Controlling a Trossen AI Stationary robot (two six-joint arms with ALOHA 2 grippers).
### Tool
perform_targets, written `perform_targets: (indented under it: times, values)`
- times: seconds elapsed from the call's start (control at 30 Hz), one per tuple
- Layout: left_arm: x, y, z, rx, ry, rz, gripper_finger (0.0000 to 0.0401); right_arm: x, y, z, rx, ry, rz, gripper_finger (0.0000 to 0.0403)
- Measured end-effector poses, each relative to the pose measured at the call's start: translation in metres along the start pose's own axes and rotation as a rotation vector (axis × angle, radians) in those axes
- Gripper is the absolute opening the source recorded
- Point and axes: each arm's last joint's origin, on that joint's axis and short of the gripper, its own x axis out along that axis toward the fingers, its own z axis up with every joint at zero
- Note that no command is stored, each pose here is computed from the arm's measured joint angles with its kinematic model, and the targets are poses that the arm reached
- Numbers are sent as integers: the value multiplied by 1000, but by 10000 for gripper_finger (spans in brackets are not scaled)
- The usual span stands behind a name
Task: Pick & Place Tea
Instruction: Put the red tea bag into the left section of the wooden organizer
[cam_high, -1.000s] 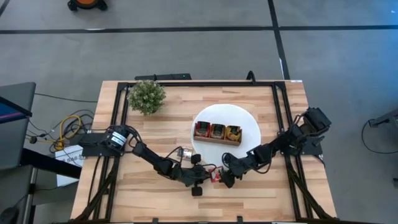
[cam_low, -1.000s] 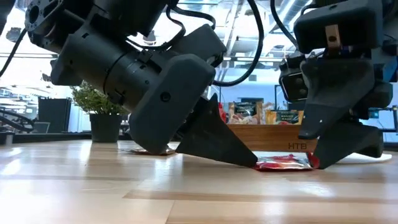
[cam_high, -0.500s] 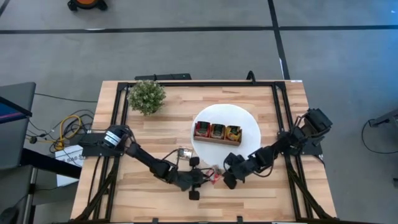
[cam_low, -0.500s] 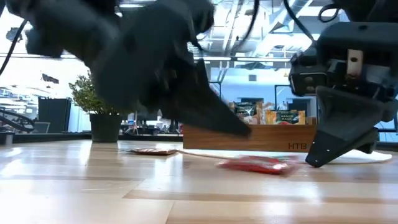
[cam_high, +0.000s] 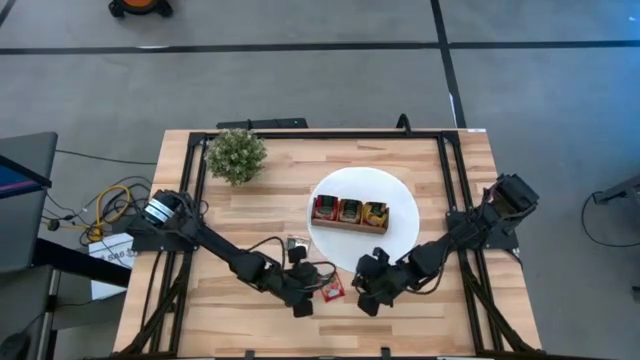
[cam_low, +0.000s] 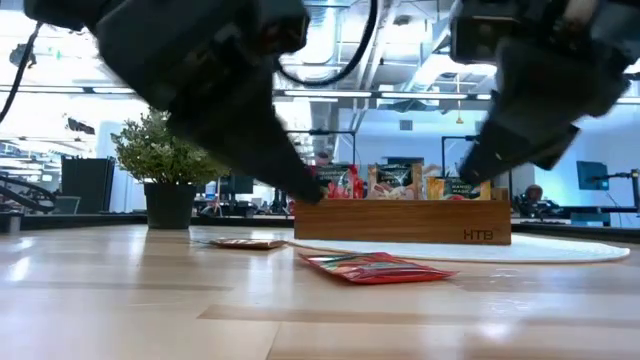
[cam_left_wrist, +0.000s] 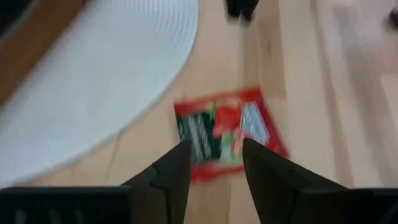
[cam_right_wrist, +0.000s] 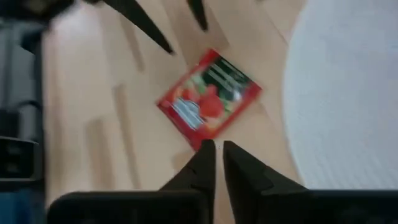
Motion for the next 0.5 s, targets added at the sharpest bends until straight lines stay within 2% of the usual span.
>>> perform_targets:
  times: [0.1,0.27,0.4,0.5]
  values:
    - [3,0,-8,-38,41,17,140,3,-3,11,40,-6,43,51]
    - [14,8,-16,-169,67,79,139,10,-11,20,42,-30,25,149]
    - [16,8,-17,-216,78,62,163,8,-4,19,22,-73,47,214]
    - [16,7,-17,-235,81,62,176,2,7,9,-7,-138,28,239]
